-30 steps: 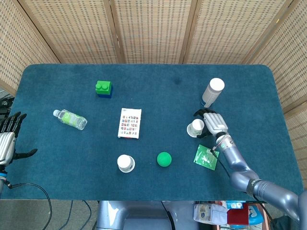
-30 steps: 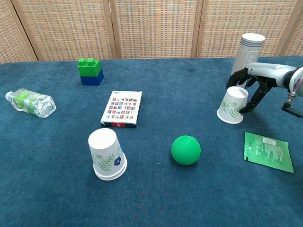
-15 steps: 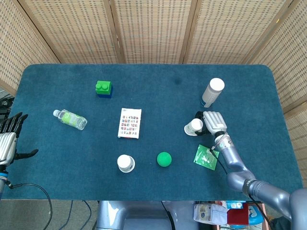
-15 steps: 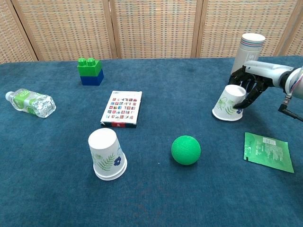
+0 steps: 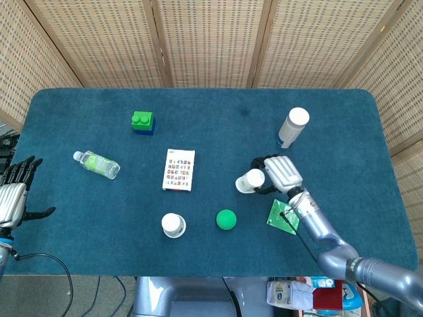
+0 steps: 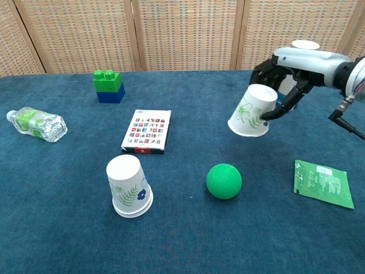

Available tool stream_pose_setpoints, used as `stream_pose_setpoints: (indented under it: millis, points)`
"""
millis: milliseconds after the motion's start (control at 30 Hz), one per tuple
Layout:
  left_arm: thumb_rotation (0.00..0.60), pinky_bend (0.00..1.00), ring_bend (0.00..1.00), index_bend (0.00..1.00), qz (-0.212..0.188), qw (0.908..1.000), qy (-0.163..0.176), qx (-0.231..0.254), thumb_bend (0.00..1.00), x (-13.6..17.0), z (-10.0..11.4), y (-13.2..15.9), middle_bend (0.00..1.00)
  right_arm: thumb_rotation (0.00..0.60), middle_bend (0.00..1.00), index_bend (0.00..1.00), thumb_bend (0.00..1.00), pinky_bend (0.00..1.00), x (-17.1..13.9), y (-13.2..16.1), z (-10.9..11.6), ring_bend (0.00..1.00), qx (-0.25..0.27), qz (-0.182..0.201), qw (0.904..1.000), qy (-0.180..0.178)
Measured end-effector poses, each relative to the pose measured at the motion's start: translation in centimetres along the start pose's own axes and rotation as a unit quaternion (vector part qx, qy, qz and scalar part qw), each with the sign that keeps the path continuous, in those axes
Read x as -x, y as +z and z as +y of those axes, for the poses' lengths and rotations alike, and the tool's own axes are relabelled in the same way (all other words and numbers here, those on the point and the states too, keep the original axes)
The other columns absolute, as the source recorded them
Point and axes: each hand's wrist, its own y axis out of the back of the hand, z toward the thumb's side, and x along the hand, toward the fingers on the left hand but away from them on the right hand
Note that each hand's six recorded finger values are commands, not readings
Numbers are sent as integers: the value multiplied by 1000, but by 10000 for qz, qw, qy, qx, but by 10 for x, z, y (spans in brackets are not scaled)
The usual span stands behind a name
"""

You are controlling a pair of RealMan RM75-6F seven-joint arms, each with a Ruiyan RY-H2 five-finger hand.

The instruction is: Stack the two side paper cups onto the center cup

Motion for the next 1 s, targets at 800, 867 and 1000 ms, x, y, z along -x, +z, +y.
stream_pose_setpoints:
  millis: [800, 867, 1000]
  points:
    - [600, 0, 0, 0, -45, 10000, -36, 38, 114, 5, 0, 1, 0, 600, 547, 495, 368, 390, -17, 175, -17, 426, -644, 2050, 9764, 220]
    - [600, 0, 0, 0, -44, 10000, -50, 52, 115, 5, -1, 1, 0, 600, 547, 495, 368, 390, -12, 183, -25, 426, -648, 2025, 9768, 269]
    - [600, 0, 0, 0, -53, 9999, -41, 80, 115, 5, 1, 0, 0, 600, 545, 495, 368, 390, -4, 195, -35, 426, -676, 1978, 9774, 317]
